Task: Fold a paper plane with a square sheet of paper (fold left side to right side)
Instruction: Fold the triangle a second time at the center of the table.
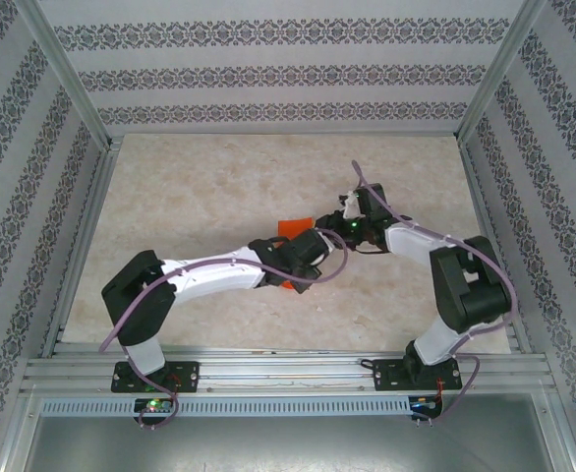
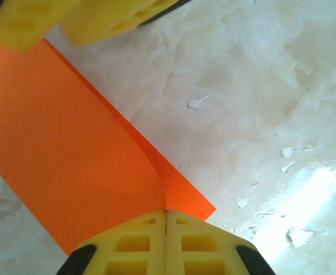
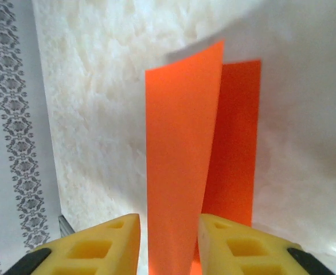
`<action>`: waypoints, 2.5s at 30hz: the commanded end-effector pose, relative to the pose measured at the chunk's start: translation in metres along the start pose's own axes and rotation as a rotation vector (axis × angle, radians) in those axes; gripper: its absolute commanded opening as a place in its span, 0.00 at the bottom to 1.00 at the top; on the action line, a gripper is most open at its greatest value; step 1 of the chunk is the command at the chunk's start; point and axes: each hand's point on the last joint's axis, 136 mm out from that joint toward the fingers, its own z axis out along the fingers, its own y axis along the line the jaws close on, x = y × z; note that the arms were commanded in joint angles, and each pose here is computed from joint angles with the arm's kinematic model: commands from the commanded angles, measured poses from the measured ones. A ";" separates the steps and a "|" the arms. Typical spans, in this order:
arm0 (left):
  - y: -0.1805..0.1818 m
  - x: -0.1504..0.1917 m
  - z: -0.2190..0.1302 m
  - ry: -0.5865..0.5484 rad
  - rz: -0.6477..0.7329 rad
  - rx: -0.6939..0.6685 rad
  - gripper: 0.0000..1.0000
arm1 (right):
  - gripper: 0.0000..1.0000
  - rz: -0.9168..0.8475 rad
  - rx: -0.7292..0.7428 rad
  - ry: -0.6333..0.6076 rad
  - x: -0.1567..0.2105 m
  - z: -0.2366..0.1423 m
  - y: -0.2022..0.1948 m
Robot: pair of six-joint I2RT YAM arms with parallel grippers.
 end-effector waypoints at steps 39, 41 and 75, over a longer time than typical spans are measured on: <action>0.039 0.022 0.003 0.006 -0.548 0.437 0.00 | 0.00 -0.101 0.178 0.256 0.129 0.047 -0.043; 0.041 0.022 0.004 0.003 -0.545 0.438 0.00 | 0.00 -0.102 0.200 0.269 0.132 0.047 -0.048; 0.076 0.038 0.041 0.024 -0.480 0.453 0.00 | 0.00 -0.150 0.287 0.328 0.131 0.034 -0.062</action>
